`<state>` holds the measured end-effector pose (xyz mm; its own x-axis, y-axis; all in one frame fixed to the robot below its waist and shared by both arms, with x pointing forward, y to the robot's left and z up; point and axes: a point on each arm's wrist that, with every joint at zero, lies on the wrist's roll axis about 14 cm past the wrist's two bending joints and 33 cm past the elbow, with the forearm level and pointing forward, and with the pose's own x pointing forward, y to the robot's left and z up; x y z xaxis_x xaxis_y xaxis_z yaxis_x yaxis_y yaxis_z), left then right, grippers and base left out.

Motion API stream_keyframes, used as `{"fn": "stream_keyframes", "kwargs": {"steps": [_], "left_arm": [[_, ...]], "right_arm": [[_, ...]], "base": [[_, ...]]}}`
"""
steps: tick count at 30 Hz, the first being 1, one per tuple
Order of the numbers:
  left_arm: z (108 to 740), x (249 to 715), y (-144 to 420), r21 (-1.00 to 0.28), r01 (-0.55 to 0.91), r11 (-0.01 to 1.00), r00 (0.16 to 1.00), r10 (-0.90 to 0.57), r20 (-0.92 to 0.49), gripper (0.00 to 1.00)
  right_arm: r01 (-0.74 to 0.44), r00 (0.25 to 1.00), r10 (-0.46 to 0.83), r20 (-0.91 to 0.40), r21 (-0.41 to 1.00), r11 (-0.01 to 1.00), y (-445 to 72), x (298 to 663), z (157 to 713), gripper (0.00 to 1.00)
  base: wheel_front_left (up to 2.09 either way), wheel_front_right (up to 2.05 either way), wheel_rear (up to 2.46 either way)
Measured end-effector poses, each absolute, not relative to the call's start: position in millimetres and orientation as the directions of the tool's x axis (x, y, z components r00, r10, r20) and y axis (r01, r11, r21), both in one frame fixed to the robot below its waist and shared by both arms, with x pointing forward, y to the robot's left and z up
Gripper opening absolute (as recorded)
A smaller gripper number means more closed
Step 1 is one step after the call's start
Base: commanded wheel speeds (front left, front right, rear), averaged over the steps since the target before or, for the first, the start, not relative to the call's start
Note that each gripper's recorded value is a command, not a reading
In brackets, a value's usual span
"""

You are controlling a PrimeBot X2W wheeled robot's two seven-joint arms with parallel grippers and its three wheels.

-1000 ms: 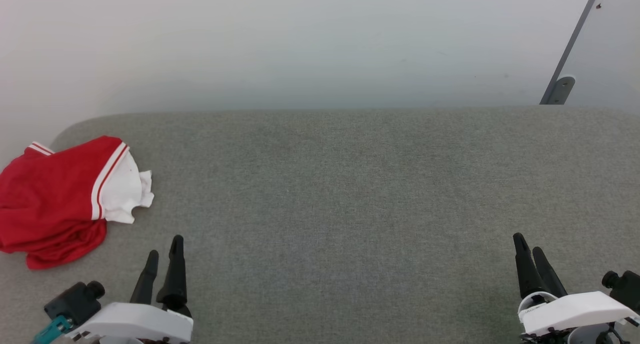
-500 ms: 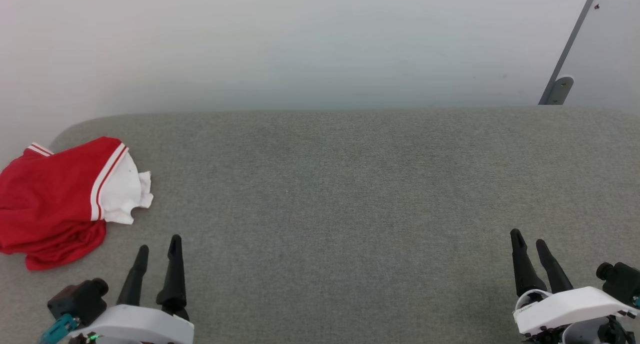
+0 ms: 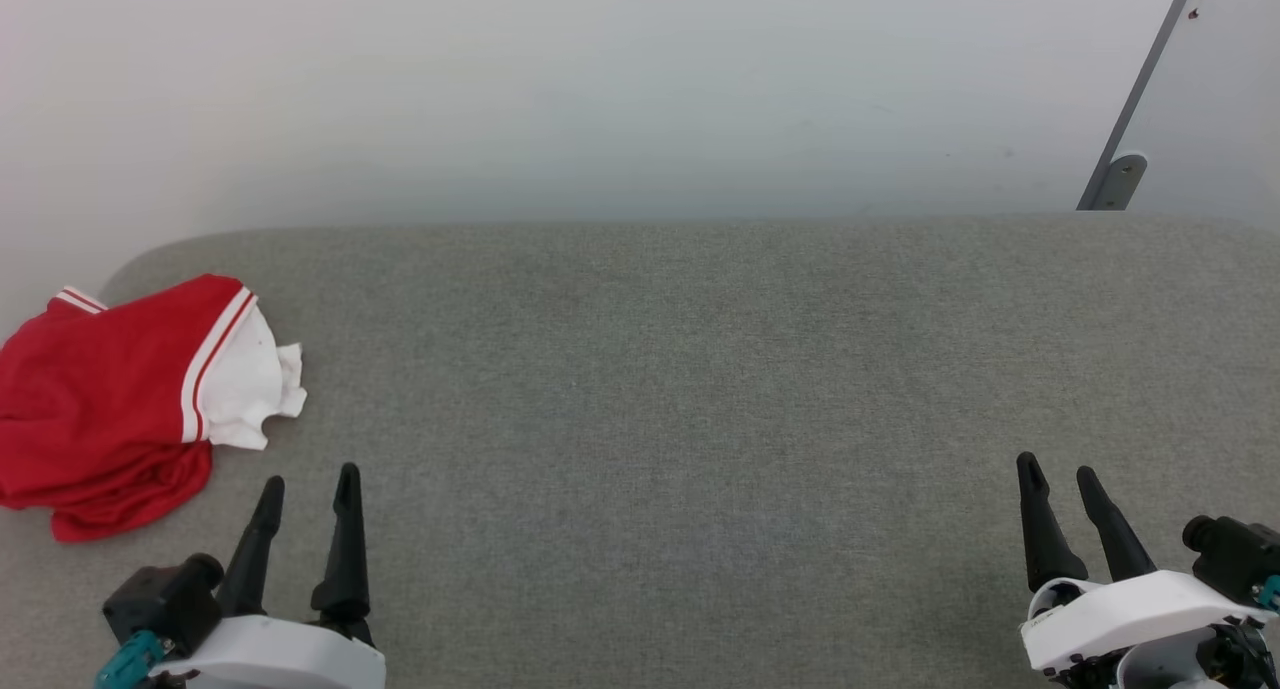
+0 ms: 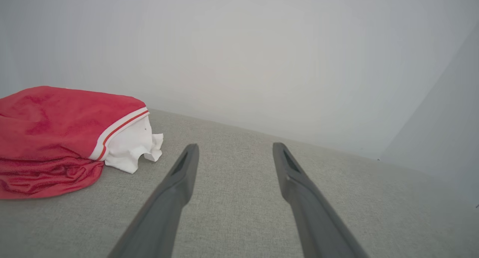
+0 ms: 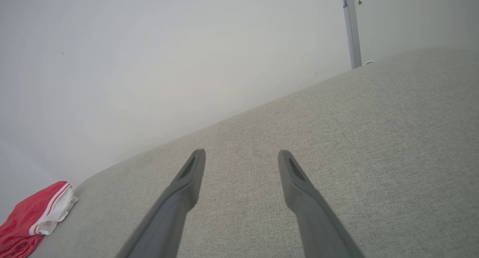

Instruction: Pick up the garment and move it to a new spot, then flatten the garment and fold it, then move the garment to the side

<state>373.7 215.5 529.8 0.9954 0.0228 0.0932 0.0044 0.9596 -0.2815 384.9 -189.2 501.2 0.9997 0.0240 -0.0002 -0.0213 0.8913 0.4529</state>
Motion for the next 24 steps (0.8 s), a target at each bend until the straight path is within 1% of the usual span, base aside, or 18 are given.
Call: {"fn": "stream_keyframes", "kwargs": {"steps": [13, 24], "left_arm": [[536.4, 372.1, 210.7, -0.168, 0.034, 0.985, 0.991, -0.012, 0.132, 1.0], [539.6, 371.1, 206.4, -0.108, 0.057, 0.993, 0.987, -0.04, 0.155, 1.0]], "right_arm": [[-0.044, 0.999, 0.035, 0.03, 0.362, 0.931, -188.8, 385.8, 508.7, 1.0], [-0.056, 0.998, 0.042, 0.054, 0.278, 0.959, -189.6, 385.6, 514.3, 1.0]], "base": [[0.0, 0.0, 0.0], [0.0, 0.0, 0.0]]}}
